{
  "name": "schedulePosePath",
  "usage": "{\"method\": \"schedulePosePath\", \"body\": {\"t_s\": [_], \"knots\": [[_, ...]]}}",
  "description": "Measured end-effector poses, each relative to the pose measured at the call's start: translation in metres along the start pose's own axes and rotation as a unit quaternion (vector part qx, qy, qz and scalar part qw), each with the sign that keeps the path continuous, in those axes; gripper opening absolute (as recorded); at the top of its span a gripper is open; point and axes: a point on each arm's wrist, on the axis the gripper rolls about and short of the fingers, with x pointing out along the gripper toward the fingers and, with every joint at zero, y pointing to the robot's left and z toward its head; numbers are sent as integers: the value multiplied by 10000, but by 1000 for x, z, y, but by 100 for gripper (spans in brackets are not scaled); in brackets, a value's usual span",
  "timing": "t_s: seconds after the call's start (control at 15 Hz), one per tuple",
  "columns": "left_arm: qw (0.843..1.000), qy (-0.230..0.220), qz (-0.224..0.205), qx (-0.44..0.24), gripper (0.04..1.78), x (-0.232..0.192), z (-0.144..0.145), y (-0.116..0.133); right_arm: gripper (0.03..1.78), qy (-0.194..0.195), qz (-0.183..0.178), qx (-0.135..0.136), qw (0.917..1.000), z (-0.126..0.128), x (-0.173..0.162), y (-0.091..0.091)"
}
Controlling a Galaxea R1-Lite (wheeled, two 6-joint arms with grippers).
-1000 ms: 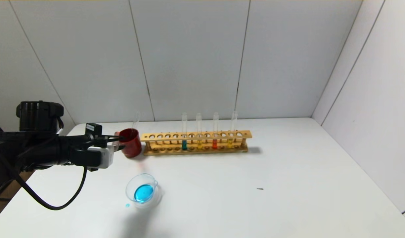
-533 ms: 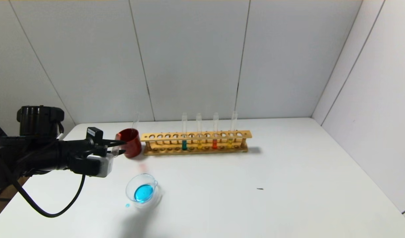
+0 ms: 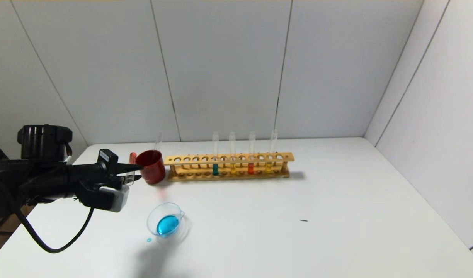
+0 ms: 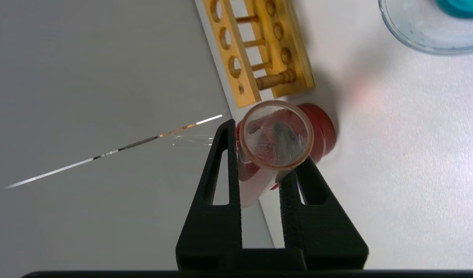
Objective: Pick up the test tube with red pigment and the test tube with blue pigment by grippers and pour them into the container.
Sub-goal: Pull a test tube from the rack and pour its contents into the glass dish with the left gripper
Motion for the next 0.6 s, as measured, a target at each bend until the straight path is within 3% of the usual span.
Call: {"method": "schedulePosePath", "body": {"t_s": [0.6], "knots": [[9984, -54, -260, 494, 33, 17, 2, -9, 175, 0, 4, -2, 10000, 0, 0, 0]]}}
